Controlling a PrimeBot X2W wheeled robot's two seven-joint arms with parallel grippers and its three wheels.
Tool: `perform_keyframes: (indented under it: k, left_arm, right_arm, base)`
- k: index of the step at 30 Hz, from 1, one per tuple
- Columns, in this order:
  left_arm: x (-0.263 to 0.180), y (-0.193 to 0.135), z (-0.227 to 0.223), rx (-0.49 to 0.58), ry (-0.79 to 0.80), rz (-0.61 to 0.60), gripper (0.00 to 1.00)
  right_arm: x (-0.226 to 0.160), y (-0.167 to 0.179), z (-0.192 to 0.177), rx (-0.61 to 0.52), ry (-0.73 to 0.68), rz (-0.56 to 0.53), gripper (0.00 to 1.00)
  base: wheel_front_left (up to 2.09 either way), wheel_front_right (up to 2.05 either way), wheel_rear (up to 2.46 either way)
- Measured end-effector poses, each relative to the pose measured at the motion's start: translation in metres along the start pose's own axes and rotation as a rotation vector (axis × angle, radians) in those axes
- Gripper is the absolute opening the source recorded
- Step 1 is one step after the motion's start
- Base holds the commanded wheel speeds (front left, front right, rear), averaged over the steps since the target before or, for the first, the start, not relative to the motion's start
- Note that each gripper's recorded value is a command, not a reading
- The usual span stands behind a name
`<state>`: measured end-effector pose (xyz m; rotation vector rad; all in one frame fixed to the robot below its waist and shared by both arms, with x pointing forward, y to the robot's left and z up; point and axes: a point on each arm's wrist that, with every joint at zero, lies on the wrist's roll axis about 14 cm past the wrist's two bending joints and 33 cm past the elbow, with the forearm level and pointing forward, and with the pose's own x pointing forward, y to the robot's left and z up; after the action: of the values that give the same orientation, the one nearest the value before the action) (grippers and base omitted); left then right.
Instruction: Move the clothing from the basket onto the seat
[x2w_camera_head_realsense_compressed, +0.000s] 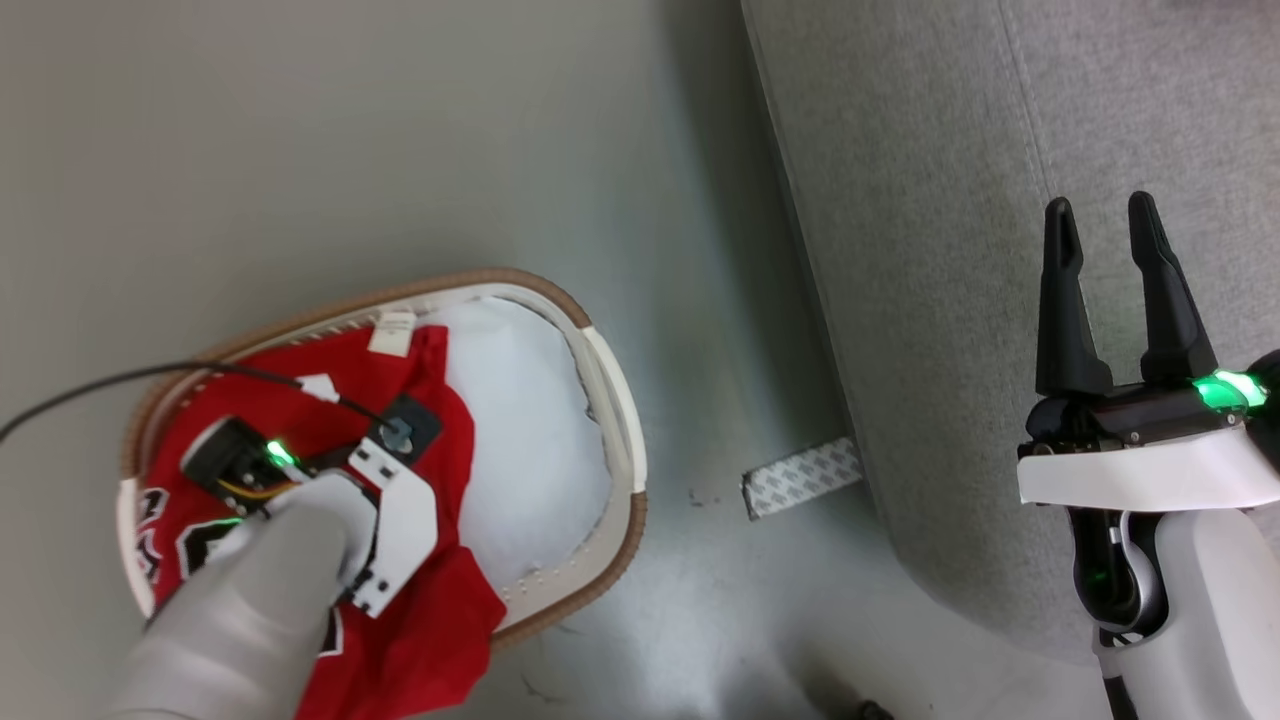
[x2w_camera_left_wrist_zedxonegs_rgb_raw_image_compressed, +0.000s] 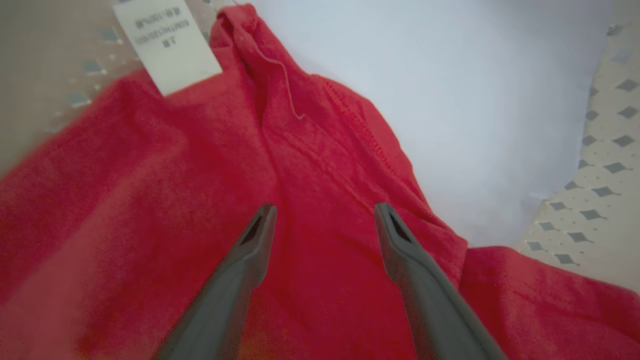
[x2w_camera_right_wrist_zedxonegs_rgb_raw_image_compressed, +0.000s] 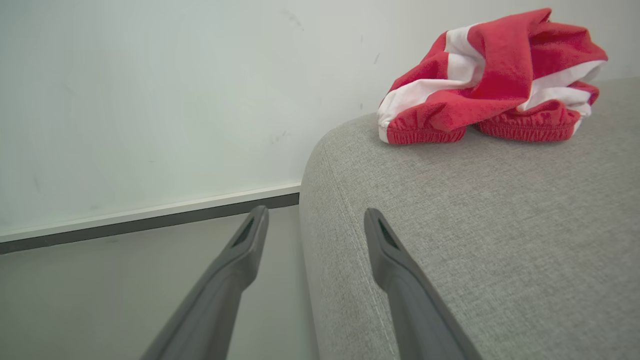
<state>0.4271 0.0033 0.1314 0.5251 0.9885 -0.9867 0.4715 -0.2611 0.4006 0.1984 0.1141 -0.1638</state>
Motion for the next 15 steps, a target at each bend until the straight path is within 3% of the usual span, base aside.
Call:
perform_keyframes:
  k: [15]
  left_arm:
    - [0.053, -0.015, -0.032, 0.101, 0.174, -0.103, 1.0]
  right_arm:
    - [0.003, -0.018, -0.03, -0.015, 0.078, -0.041, 1.0]
  base:
    - [0.0, 0.0, 0.0]
